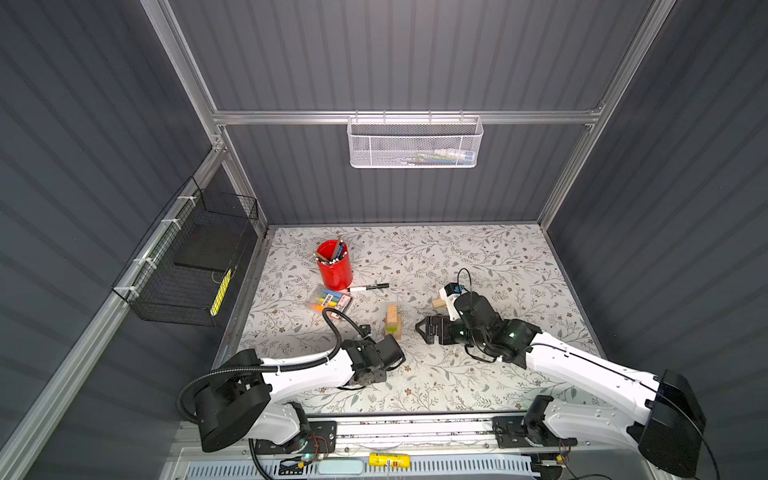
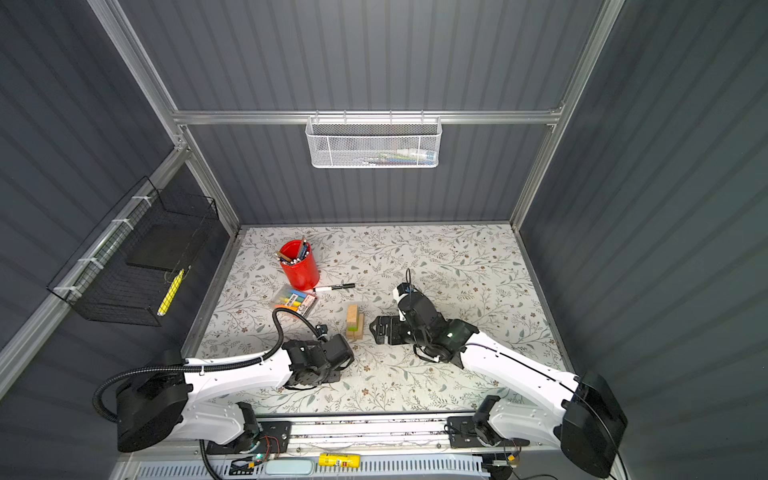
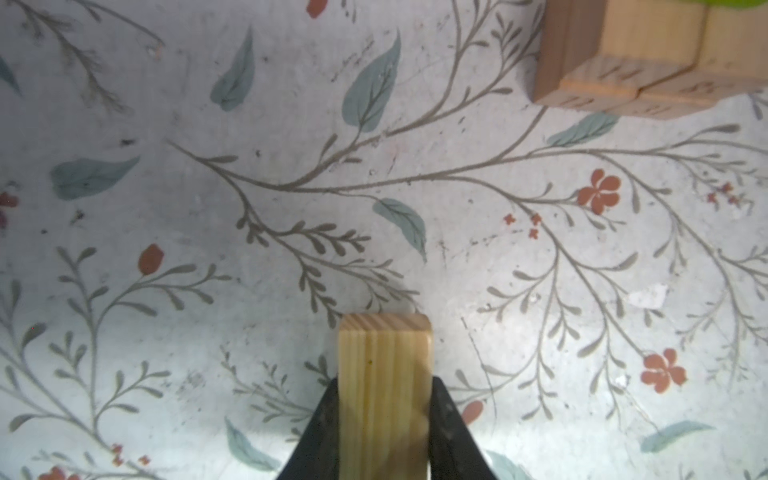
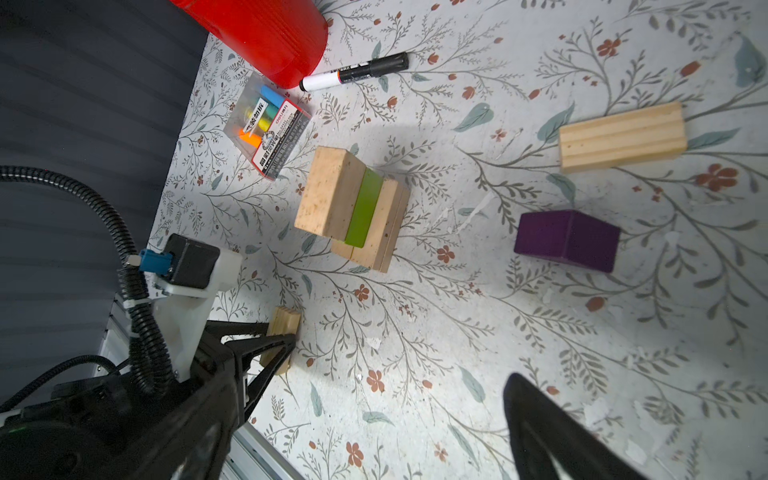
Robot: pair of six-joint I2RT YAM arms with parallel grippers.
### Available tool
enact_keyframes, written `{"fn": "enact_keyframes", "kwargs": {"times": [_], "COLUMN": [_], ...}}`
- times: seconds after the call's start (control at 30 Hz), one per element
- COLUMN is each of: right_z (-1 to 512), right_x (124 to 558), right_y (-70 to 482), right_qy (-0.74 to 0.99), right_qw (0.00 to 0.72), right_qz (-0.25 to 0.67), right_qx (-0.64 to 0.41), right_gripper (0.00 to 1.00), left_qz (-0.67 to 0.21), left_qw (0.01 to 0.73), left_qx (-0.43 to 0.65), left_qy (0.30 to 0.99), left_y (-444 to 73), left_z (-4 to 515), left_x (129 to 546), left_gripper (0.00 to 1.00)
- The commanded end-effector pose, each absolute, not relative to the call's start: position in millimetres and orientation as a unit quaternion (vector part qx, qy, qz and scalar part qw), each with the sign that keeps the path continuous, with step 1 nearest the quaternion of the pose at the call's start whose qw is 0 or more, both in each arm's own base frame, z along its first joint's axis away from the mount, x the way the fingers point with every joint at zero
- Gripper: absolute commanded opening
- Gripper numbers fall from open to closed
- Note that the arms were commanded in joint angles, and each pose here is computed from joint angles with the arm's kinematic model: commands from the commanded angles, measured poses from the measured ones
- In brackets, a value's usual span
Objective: Build the wood block tower
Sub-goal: 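Grasp the loose wooden block nearer the robot with the left gripper, then lift the wooden block with left gripper and carry it above the stack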
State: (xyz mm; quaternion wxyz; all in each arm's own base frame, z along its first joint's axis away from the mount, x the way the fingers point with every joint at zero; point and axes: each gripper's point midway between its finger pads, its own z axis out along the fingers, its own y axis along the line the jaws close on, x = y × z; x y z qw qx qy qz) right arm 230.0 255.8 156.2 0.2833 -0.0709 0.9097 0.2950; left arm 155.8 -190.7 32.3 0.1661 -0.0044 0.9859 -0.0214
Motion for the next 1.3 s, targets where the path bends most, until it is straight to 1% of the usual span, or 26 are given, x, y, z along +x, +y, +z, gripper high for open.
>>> {"fn": "enact_keyframes", "kwargs": {"times": [0.0,0.17,0.33,0.43,0.5,0.63,0.7,0.73,0.87,0.97,1.1,1.2,1.27], "right_z": [166,168,159,149,147,142,144,144,148,148,148,146,145], "right_x": [233,242,242,246,247,249,252,253,257,259,261,261,262], "right_y": [249,232,215,195,189,185,187,188,196,199,199,200,200], "right_qy": [0.91,0.919,0.933,0.941,0.944,0.944,0.942,0.942,0.937,0.937,0.937,0.937,0.938], "right_qw": [0.289,0.286,0.26,0.255,0.247,0.235,0.236,0.235,0.23,0.228,0.229,0.227,0.227], "right_qz": [0.29,0.268,0.25,0.218,0.213,0.219,0.225,0.229,0.251,0.254,0.253,0.254,0.252], "right_qx": [-0.064,-0.031,-0.001,0.043,0.055,0.076,0.079,0.079,0.078,0.076,0.076,0.074,0.075], "right_gripper": [0.99,0.99,0.99,0.99,0.99,0.99,0.99,0.99,0.99,0.99,0.99,0.99,0.99], "left_qz": [-0.014,-0.022,-0.027,-0.005,0.0,-0.01,-0.013,-0.027,-0.023,-0.031,-0.015,-0.033,-0.026], "left_qw": [0.175,0.187,0.208,0.214,0.217,0.214,0.205,0.206,0.192,0.186,0.179,0.183,0.181], "left_qx": [-0.008,0.004,0.017,0.029,0.031,0.017,0.014,0.009,-0.002,0.0,-0.004,0.002,0.009], "left_qy": [0.984,0.982,0.978,0.976,0.976,0.977,0.979,0.978,0.981,0.982,0.984,0.983,0.983], "left_y": [-188,-194,-208,-213,-221,-238,-243,-251,-253,-262,-259,-268,-269], "left_z": [58,100,146,168,177,181,174,180,168,162,153,151,147], "left_x": [158,164,176,185,194,211,219,226,241,249,258,264,267], "left_gripper": [0.17,0.14,0.11,0.11,0.1,0.07,0.06,0.06,0.05,0.04,0.04,0.04,0.05]}}
